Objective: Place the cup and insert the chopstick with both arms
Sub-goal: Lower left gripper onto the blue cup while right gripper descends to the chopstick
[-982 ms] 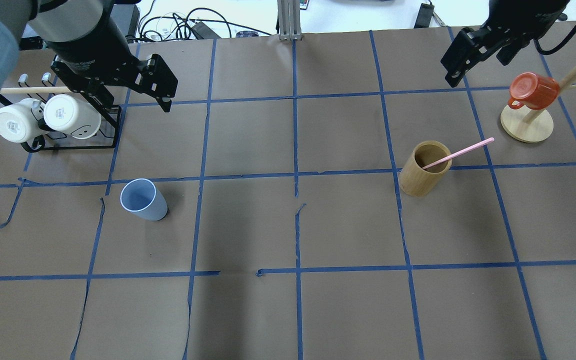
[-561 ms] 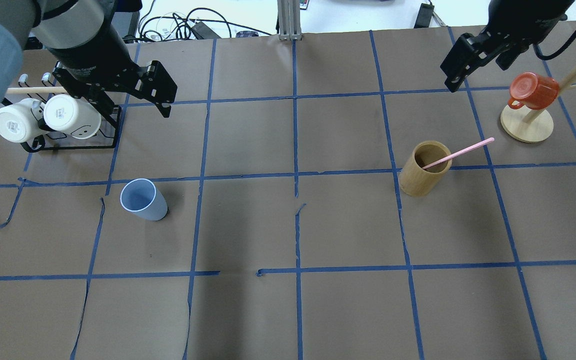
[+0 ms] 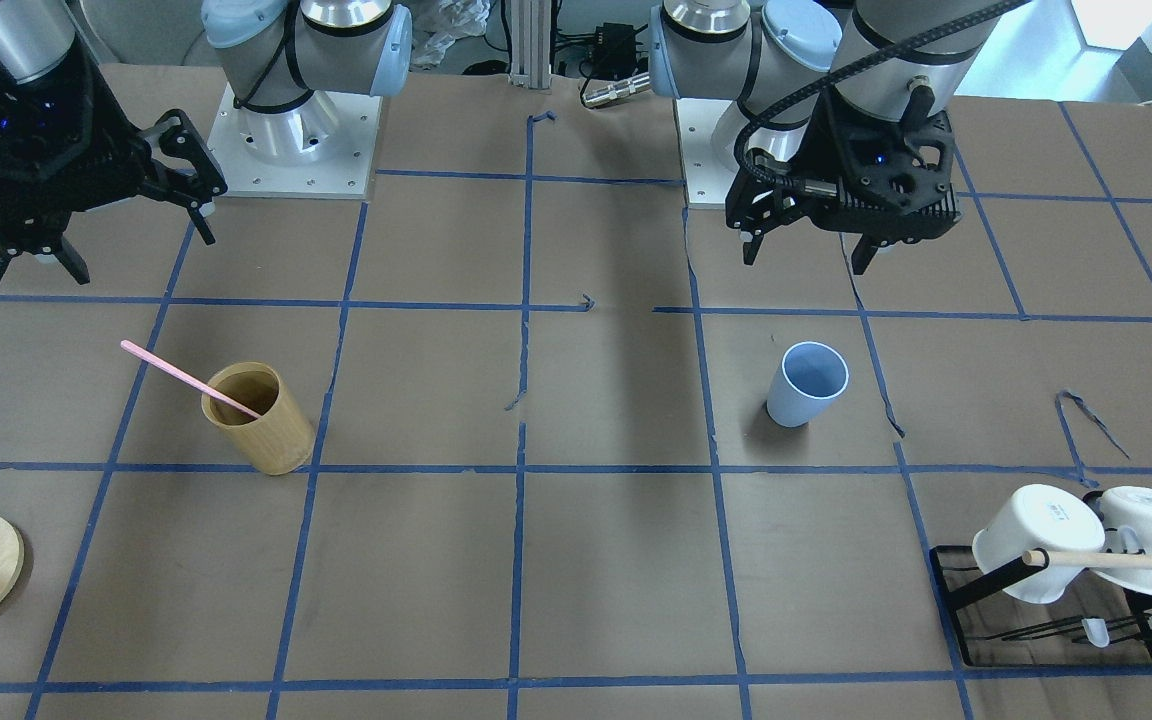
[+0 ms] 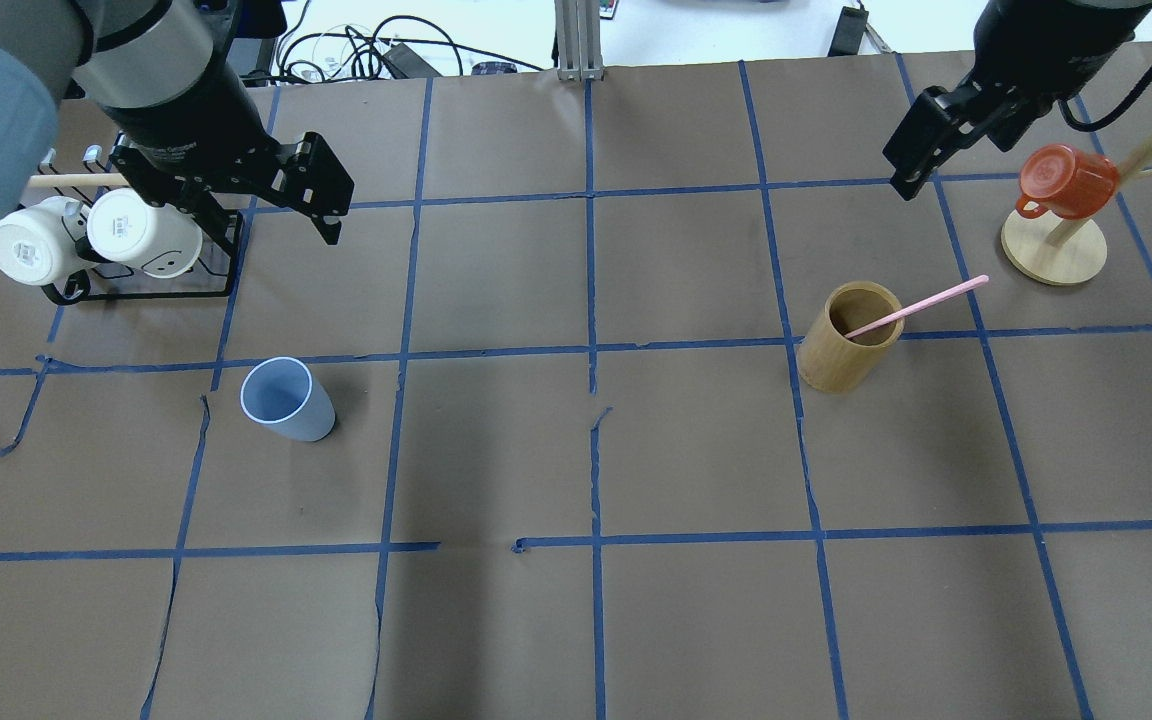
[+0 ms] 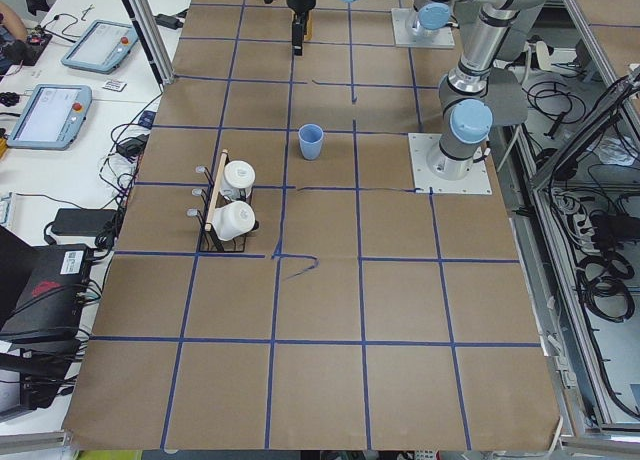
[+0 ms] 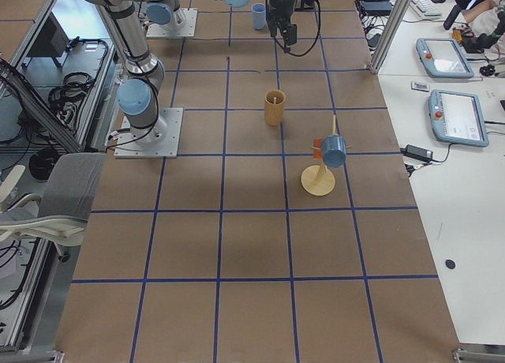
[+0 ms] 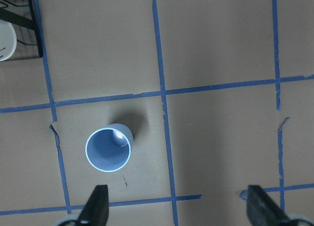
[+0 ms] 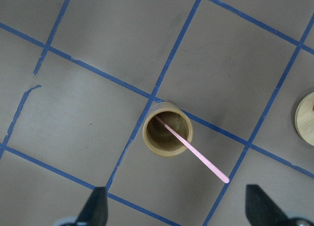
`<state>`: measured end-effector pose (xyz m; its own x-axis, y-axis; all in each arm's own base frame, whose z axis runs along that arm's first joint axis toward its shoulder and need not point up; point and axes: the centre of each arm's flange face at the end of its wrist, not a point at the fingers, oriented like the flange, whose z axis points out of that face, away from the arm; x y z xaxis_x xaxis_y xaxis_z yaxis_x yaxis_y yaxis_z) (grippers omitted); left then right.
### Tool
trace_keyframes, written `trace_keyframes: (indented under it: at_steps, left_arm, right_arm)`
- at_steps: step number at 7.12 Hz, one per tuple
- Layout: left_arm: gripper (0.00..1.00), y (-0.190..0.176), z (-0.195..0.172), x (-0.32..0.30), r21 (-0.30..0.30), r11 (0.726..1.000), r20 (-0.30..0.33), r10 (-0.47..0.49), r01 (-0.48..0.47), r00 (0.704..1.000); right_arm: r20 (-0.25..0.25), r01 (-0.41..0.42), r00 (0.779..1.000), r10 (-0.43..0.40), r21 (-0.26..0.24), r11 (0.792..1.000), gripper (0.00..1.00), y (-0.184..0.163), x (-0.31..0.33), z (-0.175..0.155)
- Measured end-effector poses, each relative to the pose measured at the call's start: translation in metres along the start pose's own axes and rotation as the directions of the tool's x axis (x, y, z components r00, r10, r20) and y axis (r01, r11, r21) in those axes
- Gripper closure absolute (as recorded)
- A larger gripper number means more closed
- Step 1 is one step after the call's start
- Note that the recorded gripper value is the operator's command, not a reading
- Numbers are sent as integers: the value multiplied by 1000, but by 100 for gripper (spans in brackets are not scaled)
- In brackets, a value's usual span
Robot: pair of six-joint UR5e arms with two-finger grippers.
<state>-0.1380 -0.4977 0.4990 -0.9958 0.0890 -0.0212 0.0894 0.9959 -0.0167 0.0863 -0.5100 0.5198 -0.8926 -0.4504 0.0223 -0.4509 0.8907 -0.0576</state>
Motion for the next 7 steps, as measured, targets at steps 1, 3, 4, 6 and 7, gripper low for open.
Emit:
trace_keyframes:
  at_steps: [1, 3, 4, 6, 7]
  left_arm:
    - [0, -2, 14, -7, -27, 1000, -1, 1, -1, 1000]
    - [0, -2, 67, -25, -51, 997, -9, 55, -56, 998]
    - [0, -2, 102, -30, -38, 997, -7, 71, -71, 997]
    - [0, 2, 174, -33, -39, 995, -5, 89, -89, 996]
    - [0, 5, 197, -33, -64, 993, -6, 95, -96, 995]
  right_arm:
    - [-2, 20, 1000, -20, 4, 1000, 0, 0, 1, 7]
    - [-19, 115, 993, -115, 19, 993, 0, -1, 4, 19]
    - [-22, 144, 989, -143, 17, 989, 0, 1, 8, 25]
    - [-8, 133, 991, -133, 2, 991, 0, 11, 33, 38]
    - [4, 128, 992, -128, -9, 992, 0, 24, 50, 53]
